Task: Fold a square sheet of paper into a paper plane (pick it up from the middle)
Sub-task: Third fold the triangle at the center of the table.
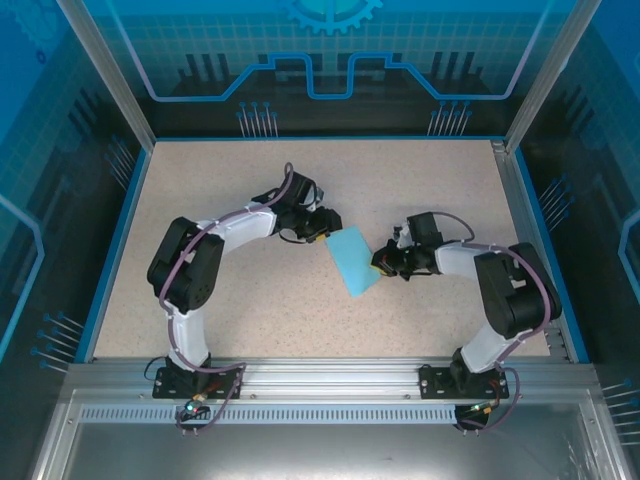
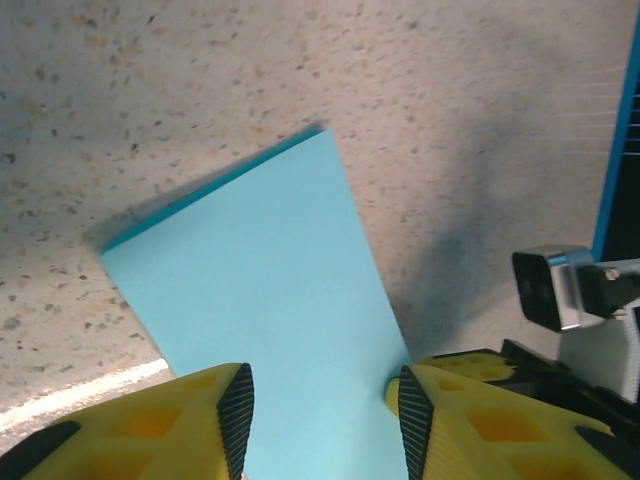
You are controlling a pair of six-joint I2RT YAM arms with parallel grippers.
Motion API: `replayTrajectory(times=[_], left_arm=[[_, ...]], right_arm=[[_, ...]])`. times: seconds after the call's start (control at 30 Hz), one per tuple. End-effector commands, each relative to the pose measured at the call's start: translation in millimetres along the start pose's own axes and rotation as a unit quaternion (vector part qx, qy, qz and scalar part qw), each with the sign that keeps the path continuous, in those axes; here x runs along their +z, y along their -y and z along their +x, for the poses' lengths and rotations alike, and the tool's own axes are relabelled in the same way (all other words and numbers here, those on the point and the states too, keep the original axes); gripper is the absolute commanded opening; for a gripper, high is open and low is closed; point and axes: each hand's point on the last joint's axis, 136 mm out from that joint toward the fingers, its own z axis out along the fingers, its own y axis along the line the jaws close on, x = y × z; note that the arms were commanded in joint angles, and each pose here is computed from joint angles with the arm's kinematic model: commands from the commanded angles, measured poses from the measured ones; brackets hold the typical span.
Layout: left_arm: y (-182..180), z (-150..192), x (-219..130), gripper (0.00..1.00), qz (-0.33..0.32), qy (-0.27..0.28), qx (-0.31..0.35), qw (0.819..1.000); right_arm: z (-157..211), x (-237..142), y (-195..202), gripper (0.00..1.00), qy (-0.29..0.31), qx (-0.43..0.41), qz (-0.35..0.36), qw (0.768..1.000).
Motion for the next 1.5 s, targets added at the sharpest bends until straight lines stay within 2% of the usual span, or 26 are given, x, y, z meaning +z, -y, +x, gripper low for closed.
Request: replayTrajectory(times=[0.0,0.1,0.27,0.6,0.83,1.03,1.37,1.47], left_arm=[[-0.4,9.7,-7.5,0.47,0.005,-0.011,-0.004,1.0],[-0.8,13.1,-3.4,0.47,0.009,-0.017,-0.009,1.0],[-4.8,21.6,11.7,0.45,0.007,-0.035,-0.021,0.999],[-19.7,29.5,35.2,0.42,-0.01,-0.052,-0.043,0.998],[-38.4,35.3,50.2,0.38,-0.039,-0.066,-0.055,0.996],[-46.9,37.9,57.1,0.36,-0.05,-0.072,-0.045,0.995],[-33.7,31.7,63.6,0.36,-0.022,-0.076,0.024,0.997],[-30.7,30.4,65.0,0.36,-0.018,-0.079,0.029,0.996]], right_arm=[[-1.7,-2.6,-12.5,0.0,0.045,0.047,-0.005,0.998],[7.5,0.1,-7.9,0.01,0.066,0.083,0.015,0.994],[21.1,7.7,-1.3,0.01,0.069,0.117,0.038,0.99],[41.9,14.6,-5.4,0.06,0.035,0.099,0.063,0.992],[49.6,10.7,-15.2,0.26,0.003,0.034,0.06,0.998],[46.8,7.2,-23.8,0.33,-0.023,-0.012,0.042,0.999],[27.7,12.0,-28.6,0.36,-0.058,-0.031,0.01,0.998],[25.8,16.9,-29.2,0.31,-0.067,-0.03,0.008,0.997]])
